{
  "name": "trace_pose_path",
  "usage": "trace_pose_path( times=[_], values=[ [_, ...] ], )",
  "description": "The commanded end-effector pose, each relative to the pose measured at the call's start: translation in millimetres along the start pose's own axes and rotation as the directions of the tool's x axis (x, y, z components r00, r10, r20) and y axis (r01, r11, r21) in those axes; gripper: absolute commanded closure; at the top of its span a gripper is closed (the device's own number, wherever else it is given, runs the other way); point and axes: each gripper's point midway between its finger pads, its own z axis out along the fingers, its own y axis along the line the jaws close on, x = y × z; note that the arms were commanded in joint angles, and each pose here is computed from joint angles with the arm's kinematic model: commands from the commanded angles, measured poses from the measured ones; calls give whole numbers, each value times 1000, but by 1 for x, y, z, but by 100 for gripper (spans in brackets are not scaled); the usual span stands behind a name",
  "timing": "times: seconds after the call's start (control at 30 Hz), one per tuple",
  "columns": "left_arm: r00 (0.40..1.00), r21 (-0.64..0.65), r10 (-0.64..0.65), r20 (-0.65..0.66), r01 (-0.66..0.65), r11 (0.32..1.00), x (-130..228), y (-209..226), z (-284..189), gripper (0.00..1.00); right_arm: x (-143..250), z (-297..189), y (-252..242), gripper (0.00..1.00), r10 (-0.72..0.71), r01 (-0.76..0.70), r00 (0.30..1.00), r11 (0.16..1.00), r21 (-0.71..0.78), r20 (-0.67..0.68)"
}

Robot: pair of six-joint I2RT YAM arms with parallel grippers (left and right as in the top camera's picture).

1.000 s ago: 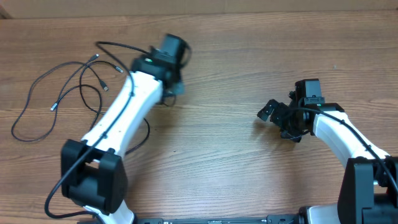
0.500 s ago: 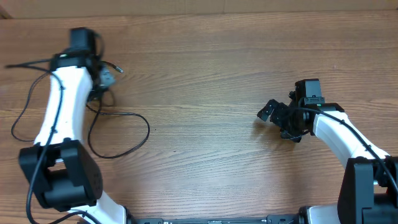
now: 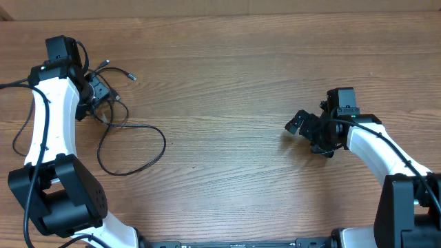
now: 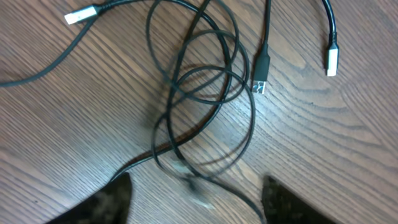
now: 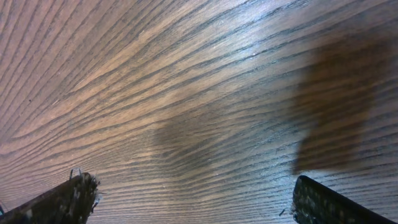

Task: Untangle cables
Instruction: 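Lower and release the cable onto the pile at far left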

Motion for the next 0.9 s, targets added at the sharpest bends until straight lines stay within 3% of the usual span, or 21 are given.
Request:
trace_pose_path(
  times=[0.0, 0.13, 0.4, 0.63, 0.87],
  values=[
    [1000, 48, 1, 7, -2, 999, -4, -9, -9, 23, -4, -2, 3, 0, -3, 3, 1000, 1000, -10, 12],
    [999, 61, 29, -14, -28, 998, 1, -11, -9, 0, -4, -2, 3, 0, -3, 3, 1000, 1000, -10, 12],
    [974, 267, 192, -123, -154, 951, 31, -41, -17, 0, -4, -2, 3, 0, -3, 3, 1000, 1000, -10, 12],
    [939, 275, 280, -202, -220, 936, 66, -48, -12, 0, -4, -2, 3, 0, -3, 3, 1000, 1000, -10, 12],
    [857, 345, 443, -265, -344, 873, 126, -73, 4, 0, -4, -2, 3, 0, -3, 3, 1000, 1000, -10, 12]
  ],
)
